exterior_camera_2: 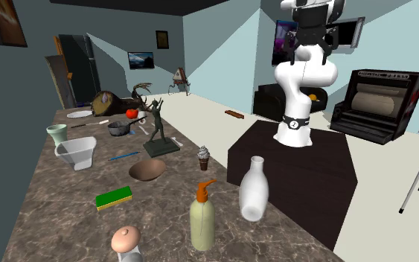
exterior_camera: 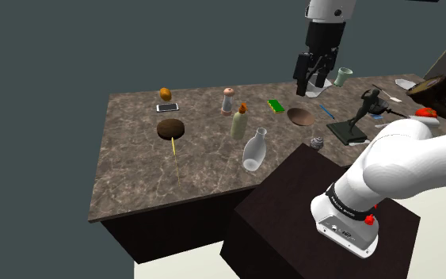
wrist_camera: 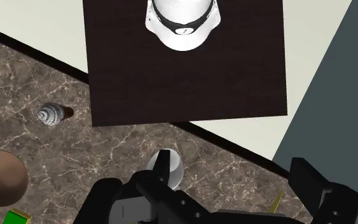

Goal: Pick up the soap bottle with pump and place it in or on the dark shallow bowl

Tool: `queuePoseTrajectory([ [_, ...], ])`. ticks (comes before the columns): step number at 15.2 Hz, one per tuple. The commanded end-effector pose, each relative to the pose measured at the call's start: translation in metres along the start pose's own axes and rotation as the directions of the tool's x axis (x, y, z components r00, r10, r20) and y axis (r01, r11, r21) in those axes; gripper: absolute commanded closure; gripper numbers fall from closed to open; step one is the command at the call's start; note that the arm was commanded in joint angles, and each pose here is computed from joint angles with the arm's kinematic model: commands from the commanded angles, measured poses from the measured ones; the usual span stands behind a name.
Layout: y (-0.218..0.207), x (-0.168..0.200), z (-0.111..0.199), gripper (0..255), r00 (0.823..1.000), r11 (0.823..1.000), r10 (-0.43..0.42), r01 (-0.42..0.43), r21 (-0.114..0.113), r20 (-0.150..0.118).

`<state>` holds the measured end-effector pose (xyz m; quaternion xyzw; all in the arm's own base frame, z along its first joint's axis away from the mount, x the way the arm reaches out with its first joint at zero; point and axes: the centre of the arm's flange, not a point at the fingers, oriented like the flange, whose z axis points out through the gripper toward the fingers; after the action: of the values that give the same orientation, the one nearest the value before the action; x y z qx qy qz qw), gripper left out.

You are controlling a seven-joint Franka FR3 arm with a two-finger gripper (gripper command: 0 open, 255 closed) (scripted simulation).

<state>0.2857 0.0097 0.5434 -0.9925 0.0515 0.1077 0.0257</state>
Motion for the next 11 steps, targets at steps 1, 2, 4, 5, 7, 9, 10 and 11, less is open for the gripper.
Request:
queuePoseTrajectory([
  [1, 0.000, 0.000, 0.000, 0, 1.000, 1.000, 0.000, 0.000, 0.000, 0.000],
  [2, 0.004, 0.009, 0.007, 0, 1.000, 1.000, 0.004, -0.004, 0.000, -0.006],
  [4, 0.012, 0.028, 0.022, 0, 1.000, 1.000, 0.011, -0.011, 0.000, -0.017],
  [5, 0.016, 0.038, 0.029, 0, 1.000, 1.000, 0.014, -0.014, 0.000, -0.023],
  [7, 0.025, 0.057, 0.043, 0, 0.999, 1.000, 0.022, -0.022, 0.000, -0.035],
  [9, 0.033, 0.076, 0.057, 0, 0.999, 1.000, 0.029, -0.029, 0.001, -0.046],
  [10, 0.037, 0.085, 0.063, 0, 0.998, 0.999, 0.033, -0.033, 0.001, -0.052],
  [11, 0.042, 0.095, 0.070, 0, 0.998, 0.999, 0.036, -0.036, 0.001, -0.058],
])
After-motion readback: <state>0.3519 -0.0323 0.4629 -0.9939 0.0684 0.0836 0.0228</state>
